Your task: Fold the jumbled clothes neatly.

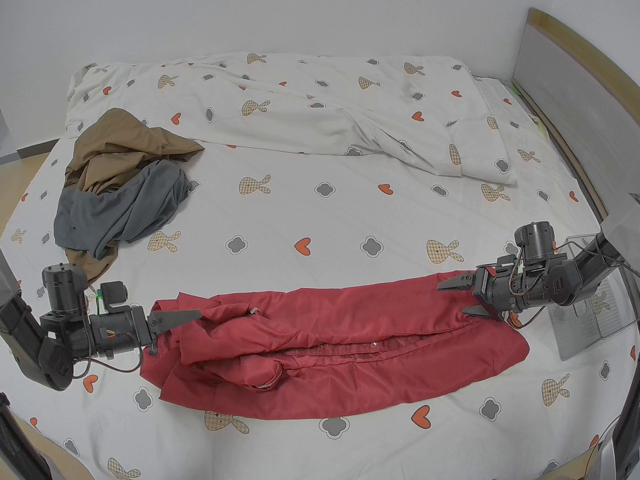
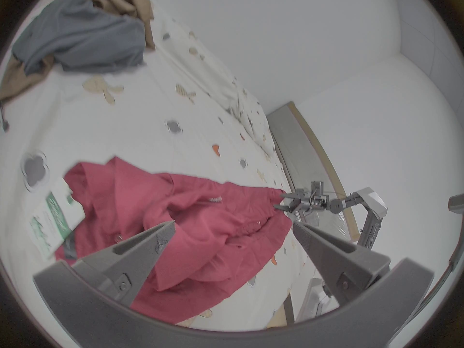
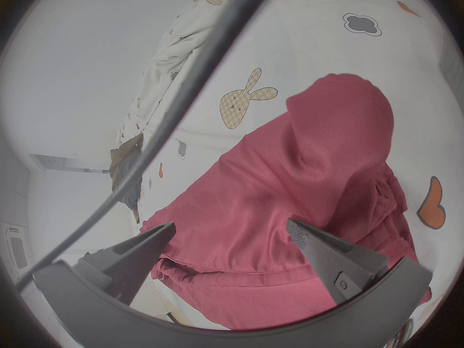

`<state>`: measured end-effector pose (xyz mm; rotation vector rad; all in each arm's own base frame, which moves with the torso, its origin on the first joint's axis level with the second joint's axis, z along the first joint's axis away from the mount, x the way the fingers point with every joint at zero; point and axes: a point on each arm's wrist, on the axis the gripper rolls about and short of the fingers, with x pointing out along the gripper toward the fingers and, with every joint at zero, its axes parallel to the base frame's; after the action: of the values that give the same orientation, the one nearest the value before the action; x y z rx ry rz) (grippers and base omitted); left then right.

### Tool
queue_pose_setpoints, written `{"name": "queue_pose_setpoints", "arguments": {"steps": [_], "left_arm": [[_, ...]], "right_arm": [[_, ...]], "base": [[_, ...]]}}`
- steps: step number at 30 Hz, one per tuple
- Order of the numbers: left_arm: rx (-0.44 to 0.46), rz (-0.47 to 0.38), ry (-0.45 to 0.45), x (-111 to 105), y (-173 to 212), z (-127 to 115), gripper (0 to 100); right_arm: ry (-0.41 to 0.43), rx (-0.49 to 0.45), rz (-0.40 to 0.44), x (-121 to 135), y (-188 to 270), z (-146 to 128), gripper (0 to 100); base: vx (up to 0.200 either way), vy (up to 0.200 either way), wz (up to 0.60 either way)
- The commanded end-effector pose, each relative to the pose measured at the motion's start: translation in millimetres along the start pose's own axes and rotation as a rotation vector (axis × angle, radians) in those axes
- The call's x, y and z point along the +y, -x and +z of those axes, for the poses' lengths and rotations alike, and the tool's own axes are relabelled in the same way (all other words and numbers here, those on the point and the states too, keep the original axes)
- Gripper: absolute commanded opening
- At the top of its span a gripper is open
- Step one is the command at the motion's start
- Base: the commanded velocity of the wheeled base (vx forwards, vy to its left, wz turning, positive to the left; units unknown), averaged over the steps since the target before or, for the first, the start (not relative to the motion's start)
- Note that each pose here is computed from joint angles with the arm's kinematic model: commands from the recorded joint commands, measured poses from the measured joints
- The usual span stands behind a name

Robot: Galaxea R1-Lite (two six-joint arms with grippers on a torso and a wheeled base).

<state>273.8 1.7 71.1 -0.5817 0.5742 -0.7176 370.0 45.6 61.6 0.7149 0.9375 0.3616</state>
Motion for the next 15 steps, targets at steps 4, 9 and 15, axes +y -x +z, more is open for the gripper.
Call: {"name": "queue_pose_setpoints", "arguments": {"steps": [4, 9, 15], "left_arm": [[-0.038, 0.056, 0.017, 26.2, 5.5, 5.0, 100], [0.016, 0.08, 0.005, 66.8, -17.0, -7.4, 100], [0.002, 0.117, 0.012, 85.5, -24.1, -4.6, 100]], "right_arm": [[-0.003, 0.009, -0.003, -0.4, 1.6, -4.2, 100], [-0.004, 0.013, -0.002, -0.1, 2.8, -6.3, 100], [-0.003, 0.011, -0.003, -0.1, 2.8, -6.2, 100]], "base": [[0.0, 0.0, 0.0], [0.0, 0.0, 0.0], [0.0, 0.0, 0.0]]}}
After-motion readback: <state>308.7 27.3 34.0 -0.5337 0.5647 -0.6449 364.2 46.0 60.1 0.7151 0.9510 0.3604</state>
